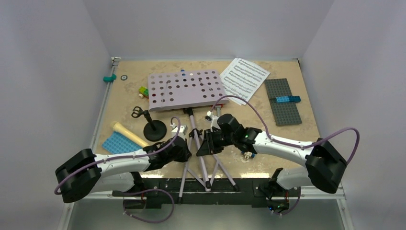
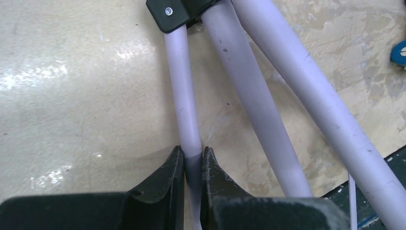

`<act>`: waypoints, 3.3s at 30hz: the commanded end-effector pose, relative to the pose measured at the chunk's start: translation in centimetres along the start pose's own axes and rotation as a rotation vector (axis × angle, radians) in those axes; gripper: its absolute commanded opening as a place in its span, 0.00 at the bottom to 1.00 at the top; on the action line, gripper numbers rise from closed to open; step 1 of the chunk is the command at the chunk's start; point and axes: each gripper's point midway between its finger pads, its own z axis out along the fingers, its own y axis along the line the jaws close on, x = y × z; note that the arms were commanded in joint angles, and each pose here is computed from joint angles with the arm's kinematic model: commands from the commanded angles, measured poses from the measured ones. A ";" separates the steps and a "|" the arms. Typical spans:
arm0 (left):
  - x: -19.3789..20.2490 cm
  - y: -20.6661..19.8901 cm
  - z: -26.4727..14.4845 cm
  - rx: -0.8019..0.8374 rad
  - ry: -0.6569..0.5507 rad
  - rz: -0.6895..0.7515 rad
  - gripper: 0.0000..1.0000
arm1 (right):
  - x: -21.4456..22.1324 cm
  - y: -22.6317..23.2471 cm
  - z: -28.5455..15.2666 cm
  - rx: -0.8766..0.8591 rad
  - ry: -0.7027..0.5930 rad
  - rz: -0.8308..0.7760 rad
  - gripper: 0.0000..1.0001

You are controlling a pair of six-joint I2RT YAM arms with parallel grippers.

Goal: Pack up the instrument practice props

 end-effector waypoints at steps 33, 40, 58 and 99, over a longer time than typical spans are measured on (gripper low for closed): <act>-7.7 -6.8 -3.3 0.251 -0.246 -0.013 0.32 | -2.5 -2.1 -2.5 0.169 -0.036 -0.181 0.60; -8.6 -6.2 -5.1 0.248 -0.283 -0.037 0.59 | -4.8 -0.9 -6.2 0.177 -0.131 -0.209 0.61; -11.1 -7.4 -10.3 0.676 -0.305 -0.292 0.84 | -4.6 0.5 -9.0 -0.157 -0.287 -0.199 0.70; -9.3 -5.2 -7.8 0.904 -0.215 -0.548 0.38 | -2.1 0.8 -9.4 -0.316 -0.239 -0.229 0.74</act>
